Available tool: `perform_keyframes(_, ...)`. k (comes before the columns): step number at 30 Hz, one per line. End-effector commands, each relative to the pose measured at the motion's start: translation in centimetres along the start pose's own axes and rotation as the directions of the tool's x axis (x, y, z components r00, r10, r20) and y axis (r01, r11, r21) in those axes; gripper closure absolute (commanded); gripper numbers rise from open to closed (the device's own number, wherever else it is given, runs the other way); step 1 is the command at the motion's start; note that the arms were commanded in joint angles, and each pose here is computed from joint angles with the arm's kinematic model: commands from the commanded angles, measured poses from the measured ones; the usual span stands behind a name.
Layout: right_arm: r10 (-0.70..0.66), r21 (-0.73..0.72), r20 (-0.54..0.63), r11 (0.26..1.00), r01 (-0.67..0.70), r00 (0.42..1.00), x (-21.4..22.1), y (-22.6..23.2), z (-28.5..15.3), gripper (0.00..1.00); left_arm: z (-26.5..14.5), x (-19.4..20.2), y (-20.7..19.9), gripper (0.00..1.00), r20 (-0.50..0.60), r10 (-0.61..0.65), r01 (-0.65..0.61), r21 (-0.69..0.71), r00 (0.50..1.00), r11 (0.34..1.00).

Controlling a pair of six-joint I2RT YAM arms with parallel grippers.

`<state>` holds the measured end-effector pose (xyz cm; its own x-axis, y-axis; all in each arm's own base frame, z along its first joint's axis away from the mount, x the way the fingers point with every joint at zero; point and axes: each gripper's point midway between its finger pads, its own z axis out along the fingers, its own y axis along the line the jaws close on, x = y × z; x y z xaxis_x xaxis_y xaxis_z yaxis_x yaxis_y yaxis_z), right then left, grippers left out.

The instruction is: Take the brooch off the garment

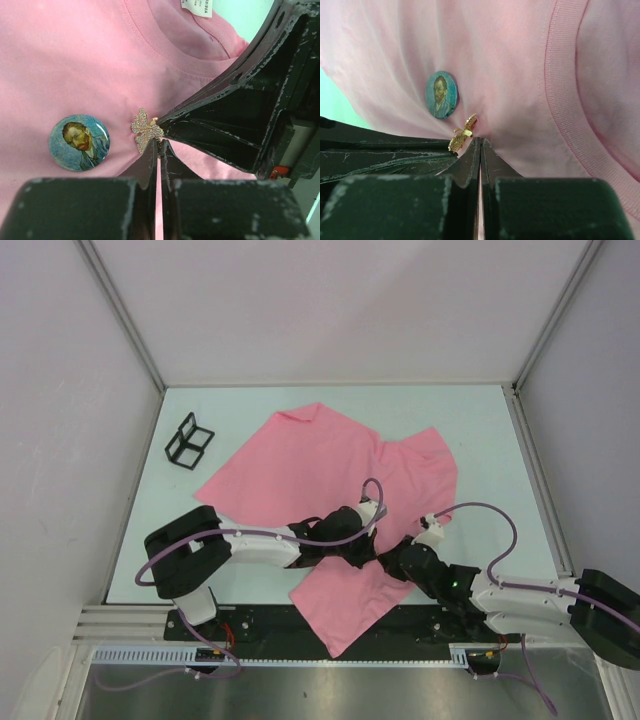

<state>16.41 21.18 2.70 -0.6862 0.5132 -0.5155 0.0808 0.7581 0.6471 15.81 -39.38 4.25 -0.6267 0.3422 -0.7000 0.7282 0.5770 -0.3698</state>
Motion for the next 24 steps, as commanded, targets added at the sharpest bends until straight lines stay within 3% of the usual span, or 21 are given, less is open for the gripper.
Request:
perform_keyframes(1,0.039,-0.020,0.059,0.999,-0.038,0.997,-0.9,0.7,0.4,1.00,0.1,2.0,0.1,1.00,-0.054,-0.040,0.040,0.015,0.998,0.999)
perform_keyframes(17,0.055,-0.049,0.084,0.998,-0.051,0.995,-1.2,1.4,0.5,1.00,0.2,2.7,0.0,1.00,-0.061,-0.055,0.058,0.042,0.997,0.997)
perform_keyframes(24,0.076,0.063,0.091,0.995,-0.081,0.993,-1.1,-1.0,0.3,1.00,0.0,2.8,0.4,1.00,-0.057,-0.076,0.077,0.019,0.995,0.997)
